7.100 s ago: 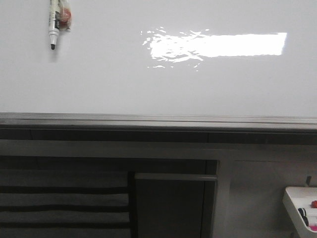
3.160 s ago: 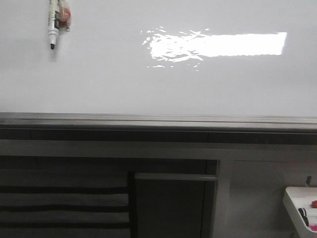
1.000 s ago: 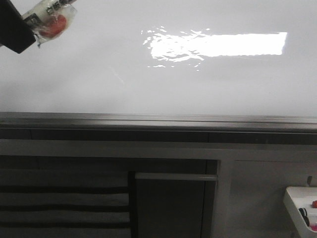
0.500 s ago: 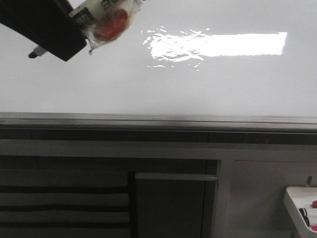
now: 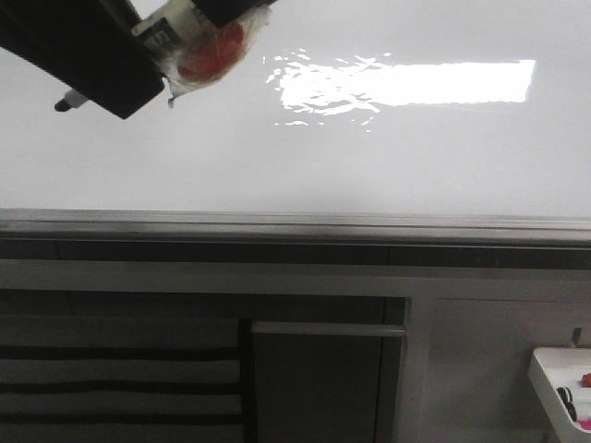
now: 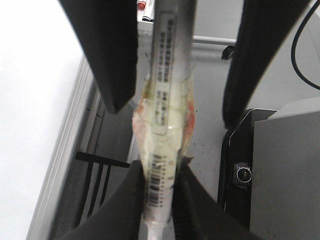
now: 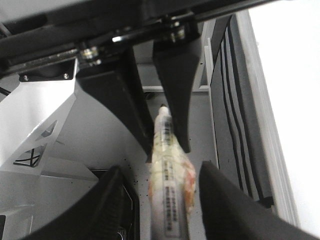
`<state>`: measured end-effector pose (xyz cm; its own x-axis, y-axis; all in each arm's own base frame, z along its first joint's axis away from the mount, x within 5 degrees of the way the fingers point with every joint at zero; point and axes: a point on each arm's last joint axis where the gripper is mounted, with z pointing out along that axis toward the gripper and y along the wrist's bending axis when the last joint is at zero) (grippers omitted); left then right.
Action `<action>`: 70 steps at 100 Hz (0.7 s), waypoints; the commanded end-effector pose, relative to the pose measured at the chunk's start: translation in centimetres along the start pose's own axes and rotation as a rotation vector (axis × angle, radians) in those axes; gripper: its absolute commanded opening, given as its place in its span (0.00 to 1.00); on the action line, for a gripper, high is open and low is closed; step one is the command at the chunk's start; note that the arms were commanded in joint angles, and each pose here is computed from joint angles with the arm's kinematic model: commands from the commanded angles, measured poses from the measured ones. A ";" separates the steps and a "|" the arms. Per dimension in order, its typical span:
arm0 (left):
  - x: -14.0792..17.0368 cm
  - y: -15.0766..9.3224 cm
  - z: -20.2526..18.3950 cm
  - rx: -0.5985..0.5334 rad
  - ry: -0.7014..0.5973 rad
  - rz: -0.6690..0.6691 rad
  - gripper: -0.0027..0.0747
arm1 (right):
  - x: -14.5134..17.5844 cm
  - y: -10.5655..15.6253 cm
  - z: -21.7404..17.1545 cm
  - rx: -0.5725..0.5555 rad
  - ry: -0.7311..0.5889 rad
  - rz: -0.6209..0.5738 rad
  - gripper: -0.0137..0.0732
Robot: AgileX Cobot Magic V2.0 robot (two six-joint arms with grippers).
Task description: Write number 3 on whiteboard
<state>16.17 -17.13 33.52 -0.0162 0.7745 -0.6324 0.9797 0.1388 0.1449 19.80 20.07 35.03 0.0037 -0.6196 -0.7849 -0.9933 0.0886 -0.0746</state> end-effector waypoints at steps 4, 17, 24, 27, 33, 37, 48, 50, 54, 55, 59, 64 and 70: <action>-1.3 0.0 -1.3 -0.047 -0.085 0.005 0.01 | -1.5 0.3 -1.3 0.027 -0.067 -0.025 0.45; -1.3 0.0 -1.3 -0.047 -0.085 0.005 0.01 | -1.4 0.4 -1.3 0.013 -0.062 -0.026 0.29; -1.3 0.1 -1.3 -0.051 -0.088 -0.005 0.01 | -1.4 0.4 -1.2 0.010 -0.059 -0.027 0.21; -1.3 0.1 -1.3 -0.050 -0.088 -0.011 0.01 | -1.4 0.4 -1.2 0.009 -0.057 -0.028 0.18; -1.3 0.2 -1.4 -0.062 -0.093 -0.039 0.02 | -1.3 0.4 -1.2 0.007 -0.052 -0.031 0.14; -1.3 0.3 -1.4 -0.071 -0.090 -0.042 0.03 | -1.3 0.4 -1.2 0.008 -0.049 -0.033 0.13; -1.2 0.5 -1.4 -0.098 -0.076 -0.065 0.11 | -1.3 0.4 -1.2 0.007 -0.048 -0.033 0.12; -1.1 0.5 -1.4 -0.100 -0.073 -0.070 0.13 | -1.3 0.4 -1.2 0.007 -0.048 -0.033 0.12; -1.1 0.6 -1.4 -0.101 -0.071 -0.068 0.18 | -1.3 0.4 -1.2 0.007 -0.048 -0.033 0.12; -1.1 0.6 -1.4 -0.101 -0.072 -0.070 0.19 | -1.3 0.4 -1.2 0.007 -0.048 -0.033 0.12; -1.1 0.6 -1.4 -0.101 -0.072 -0.072 0.23 | -1.3 0.4 -1.2 0.007 -0.048 -0.033 0.12; -1.1 0.6 -1.4 -0.101 -0.072 -0.072 0.29 | -1.3 0.4 -1.2 0.007 -0.048 -0.033 0.12; -1.1 0.6 -1.4 -0.101 -0.072 -0.072 0.37 | -1.3 0.4 -1.2 0.007 -0.048 -0.033 0.12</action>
<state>16.33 -17.05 33.46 -0.0866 0.7723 -0.6293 0.9705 0.2079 0.1217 19.83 20.01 35.01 0.0134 -0.6283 -0.7779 -0.9929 0.0839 -0.0848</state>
